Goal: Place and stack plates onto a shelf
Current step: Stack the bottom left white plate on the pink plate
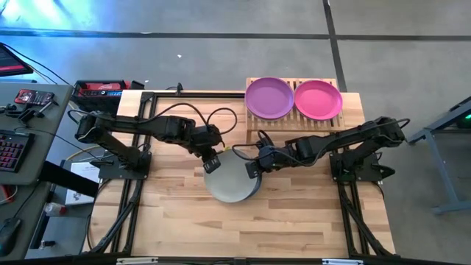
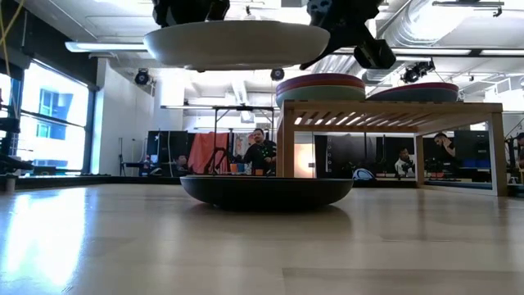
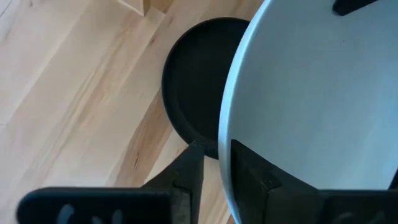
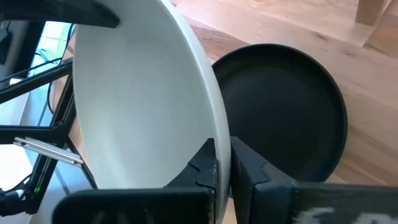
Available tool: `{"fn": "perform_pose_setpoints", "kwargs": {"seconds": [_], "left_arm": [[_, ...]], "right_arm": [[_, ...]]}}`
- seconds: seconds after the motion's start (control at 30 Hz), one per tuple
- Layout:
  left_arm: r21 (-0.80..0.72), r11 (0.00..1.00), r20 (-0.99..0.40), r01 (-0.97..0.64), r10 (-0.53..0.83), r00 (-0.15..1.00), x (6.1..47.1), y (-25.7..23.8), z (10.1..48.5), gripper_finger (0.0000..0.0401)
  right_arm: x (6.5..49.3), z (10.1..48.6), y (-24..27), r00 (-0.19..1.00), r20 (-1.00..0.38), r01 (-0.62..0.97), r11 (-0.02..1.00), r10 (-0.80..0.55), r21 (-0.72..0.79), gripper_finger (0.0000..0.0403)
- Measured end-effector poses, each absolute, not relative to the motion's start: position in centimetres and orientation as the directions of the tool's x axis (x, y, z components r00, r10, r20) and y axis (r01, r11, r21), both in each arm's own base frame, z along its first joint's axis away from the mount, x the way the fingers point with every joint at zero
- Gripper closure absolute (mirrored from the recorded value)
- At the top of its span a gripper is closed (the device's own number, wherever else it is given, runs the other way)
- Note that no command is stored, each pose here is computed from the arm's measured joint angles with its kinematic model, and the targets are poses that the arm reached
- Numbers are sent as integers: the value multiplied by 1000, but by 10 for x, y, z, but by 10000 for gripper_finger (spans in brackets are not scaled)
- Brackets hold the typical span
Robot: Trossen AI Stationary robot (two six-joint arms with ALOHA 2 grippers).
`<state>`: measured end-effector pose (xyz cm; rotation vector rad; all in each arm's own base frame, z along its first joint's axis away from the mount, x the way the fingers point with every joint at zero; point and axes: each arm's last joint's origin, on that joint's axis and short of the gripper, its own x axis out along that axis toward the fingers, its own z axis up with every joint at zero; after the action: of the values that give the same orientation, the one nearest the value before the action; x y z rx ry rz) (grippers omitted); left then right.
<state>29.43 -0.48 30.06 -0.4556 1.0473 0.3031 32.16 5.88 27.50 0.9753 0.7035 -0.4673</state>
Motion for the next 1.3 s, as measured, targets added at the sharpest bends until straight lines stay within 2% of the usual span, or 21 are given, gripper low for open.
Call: {"fn": "perform_pose_setpoints", "kwargs": {"seconds": [0.3,0.47,0.63,0.8,0.93,1.17,1.3], "left_arm": [[-246,872,-883,-422,-23,468,294,-6,301,297],[-309,868,-866,-388,-89,492,296,-5,310,297],[-326,870,-849,-370,-97,520,297,-5,320,299],[-325,898,-840,-297,-130,526,297,-6,326,299],[-323,908,-845,-268,-149,514,296,-5,326,299],[-318,895,-851,-312,-124,511,295,9,325,300],[-317,882,-851,-348,-103,515,294,21,325,300]], "right_arm": [[318,272,58,651,-757,677,492,-55,547,402],[313,268,58,604,-795,715,477,-54,511,403],[308,266,58,558,-829,732,483,-20,481,403],[298,281,56,587,-810,708,489,-5,510,403],[281,300,50,624,-780,691,495,-39,528,403],[236,321,23,536,-835,786,434,-124,440,403],[214,334,10,548,-824,782,438,-144,443,403]]}}
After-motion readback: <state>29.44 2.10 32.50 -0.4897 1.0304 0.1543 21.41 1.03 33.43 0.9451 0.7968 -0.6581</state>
